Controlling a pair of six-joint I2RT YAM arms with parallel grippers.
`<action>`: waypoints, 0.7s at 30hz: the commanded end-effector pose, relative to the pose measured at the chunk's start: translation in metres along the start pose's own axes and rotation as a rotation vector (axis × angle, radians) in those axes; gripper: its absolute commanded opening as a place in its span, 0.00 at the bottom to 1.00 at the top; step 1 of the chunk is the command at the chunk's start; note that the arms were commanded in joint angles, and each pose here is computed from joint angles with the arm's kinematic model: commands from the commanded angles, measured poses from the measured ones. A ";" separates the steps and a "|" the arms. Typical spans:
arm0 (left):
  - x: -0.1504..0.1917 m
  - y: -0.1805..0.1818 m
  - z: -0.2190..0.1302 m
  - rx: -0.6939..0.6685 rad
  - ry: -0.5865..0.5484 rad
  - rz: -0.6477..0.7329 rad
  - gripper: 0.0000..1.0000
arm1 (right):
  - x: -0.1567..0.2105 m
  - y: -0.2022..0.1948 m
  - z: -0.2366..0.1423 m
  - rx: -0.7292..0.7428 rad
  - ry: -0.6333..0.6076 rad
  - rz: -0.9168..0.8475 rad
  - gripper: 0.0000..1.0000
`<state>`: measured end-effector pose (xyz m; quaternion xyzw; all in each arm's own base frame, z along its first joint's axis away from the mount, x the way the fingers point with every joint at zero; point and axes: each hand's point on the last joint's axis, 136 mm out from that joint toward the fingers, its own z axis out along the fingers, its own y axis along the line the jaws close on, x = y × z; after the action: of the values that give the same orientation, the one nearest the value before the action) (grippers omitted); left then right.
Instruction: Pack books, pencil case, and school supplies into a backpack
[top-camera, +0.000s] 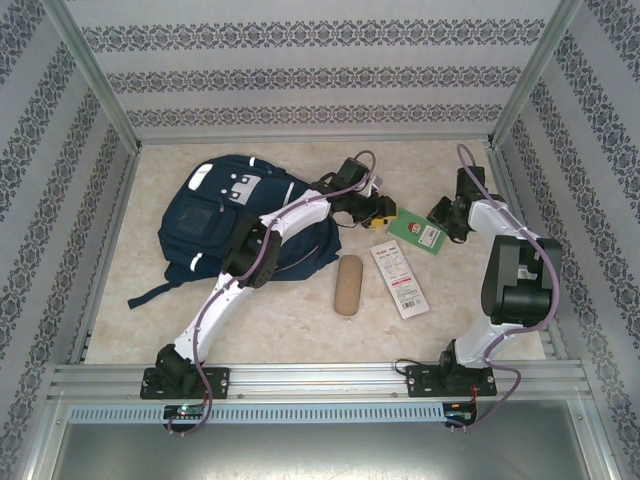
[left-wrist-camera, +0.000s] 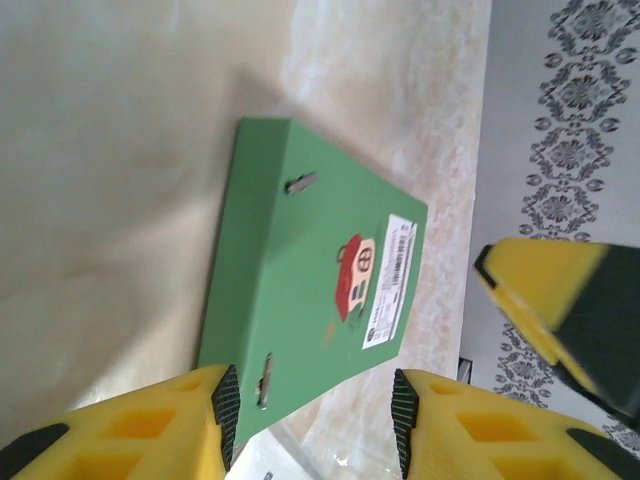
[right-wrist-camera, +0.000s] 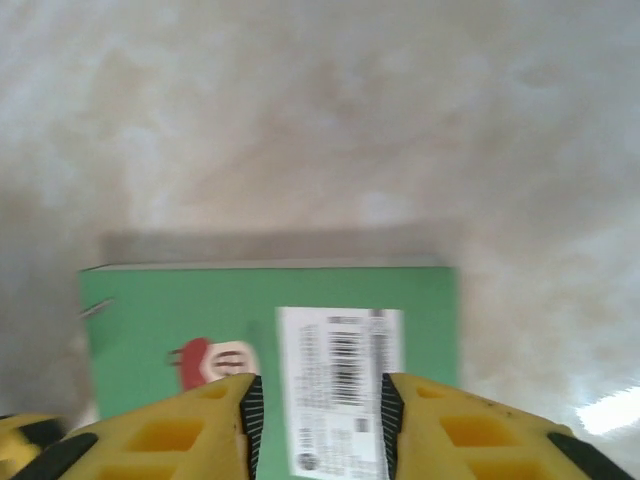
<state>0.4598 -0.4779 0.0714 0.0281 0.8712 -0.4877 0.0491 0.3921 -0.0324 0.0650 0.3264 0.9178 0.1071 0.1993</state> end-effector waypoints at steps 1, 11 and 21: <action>-0.004 0.000 0.004 -0.014 -0.014 0.031 0.47 | 0.010 -0.024 0.009 0.075 0.038 0.030 0.37; -0.002 0.005 0.008 -0.020 -0.005 0.024 0.48 | 0.023 -0.037 0.034 0.049 0.117 0.072 0.37; 0.000 0.038 0.003 -0.184 -0.023 0.001 0.48 | 0.028 0.007 0.045 -0.154 0.209 0.017 0.37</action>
<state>0.4658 -0.4717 0.0623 0.0211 0.8865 -0.4580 0.0623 0.3936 -0.0257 0.0216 0.3326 0.9150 0.1795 0.1412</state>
